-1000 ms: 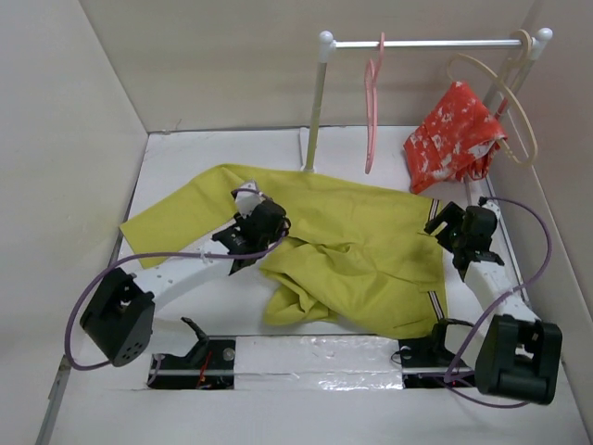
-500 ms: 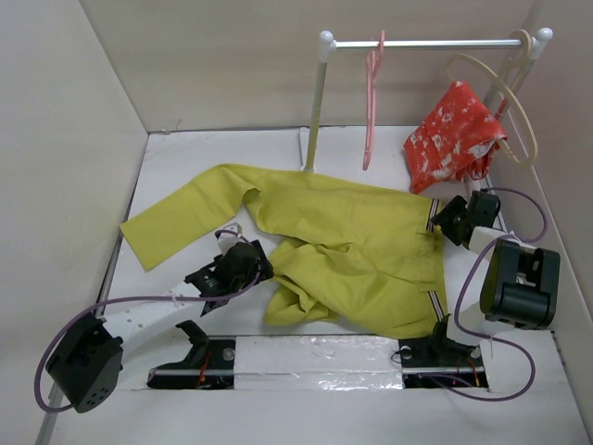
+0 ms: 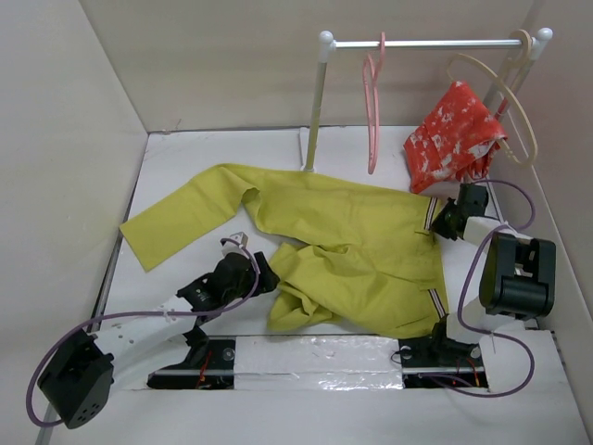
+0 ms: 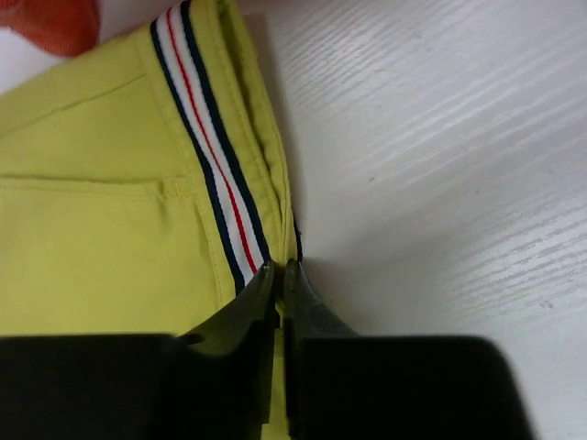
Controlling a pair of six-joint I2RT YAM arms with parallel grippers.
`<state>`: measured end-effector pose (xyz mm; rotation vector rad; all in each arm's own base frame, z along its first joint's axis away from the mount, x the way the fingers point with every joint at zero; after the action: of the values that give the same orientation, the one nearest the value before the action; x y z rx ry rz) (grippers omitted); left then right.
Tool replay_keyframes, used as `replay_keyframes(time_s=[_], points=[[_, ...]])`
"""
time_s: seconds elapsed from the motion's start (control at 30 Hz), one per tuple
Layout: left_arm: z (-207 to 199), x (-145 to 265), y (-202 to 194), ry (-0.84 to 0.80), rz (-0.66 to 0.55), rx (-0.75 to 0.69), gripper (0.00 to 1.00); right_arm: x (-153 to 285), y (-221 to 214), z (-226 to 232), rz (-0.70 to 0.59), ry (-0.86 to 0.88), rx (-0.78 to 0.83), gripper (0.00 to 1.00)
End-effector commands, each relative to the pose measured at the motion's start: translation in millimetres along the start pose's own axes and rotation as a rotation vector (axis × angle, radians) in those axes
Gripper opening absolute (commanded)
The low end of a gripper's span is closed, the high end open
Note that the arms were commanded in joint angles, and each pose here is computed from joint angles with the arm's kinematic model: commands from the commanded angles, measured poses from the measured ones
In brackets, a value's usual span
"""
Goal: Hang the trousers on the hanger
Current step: Flatten out the trousers at the center of the board.
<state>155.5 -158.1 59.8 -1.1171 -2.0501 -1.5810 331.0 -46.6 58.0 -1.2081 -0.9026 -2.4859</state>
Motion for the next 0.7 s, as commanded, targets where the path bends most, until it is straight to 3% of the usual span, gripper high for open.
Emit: replay_keyframes(time_s=[0.0,0.1,0.2,0.23,0.37,0.43,0.53,0.67], points=[[-11.2,1.3,1.8,-0.090,-0.031,-0.014,0.67,6.4,-1.7,1.2,0.012,-0.047,0.049,0.01],[-20.1,-2.1,5.9,-0.133,-0.039,-0.007,0.60,20.6,17.4,9.3,-0.067,0.002,0.011,0.00],[-31.5,-4.8,14.7,-0.185,-0.069,0.003,0.20,47.6,49.7,21.6,-0.192,0.034,-0.015,0.00],[-35.7,-3.3,15.5,-0.210,-0.065,0.007,0.00,54.4,58.1,23.0,-0.220,0.032,-0.020,0.00],[-28.9,8.9,40.6,-0.105,-0.138,0.017,0.00,78.4,97.2,21.9,-0.363,-0.026,-0.048,0.00],[-25.6,25.0,58.4,-0.082,-0.233,0.038,0.00,79.9,112.5,18.7,-0.400,-0.049,-0.076,0.00],[-17.2,46.7,68.1,-0.047,-0.292,0.060,0.00,64.1,121.2,14.4,-0.391,-0.092,-0.093,0.00],[-16.7,62.5,63.5,-0.048,-0.286,0.095,0.00,47.9,122.8,17.3,-0.372,-0.134,-0.098,0.00]])
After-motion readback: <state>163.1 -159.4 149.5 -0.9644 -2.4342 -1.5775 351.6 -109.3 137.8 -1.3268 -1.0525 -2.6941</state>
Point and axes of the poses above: each gripper's point midway between its finger pads, its own x axis back along the fingers, its own z axis along the line the jaws close on, y = z × x, the point moved 4 cm from there along x, back along the fingers, and after that the axes turned 15 degrees about -x, right-handed, at the moved point
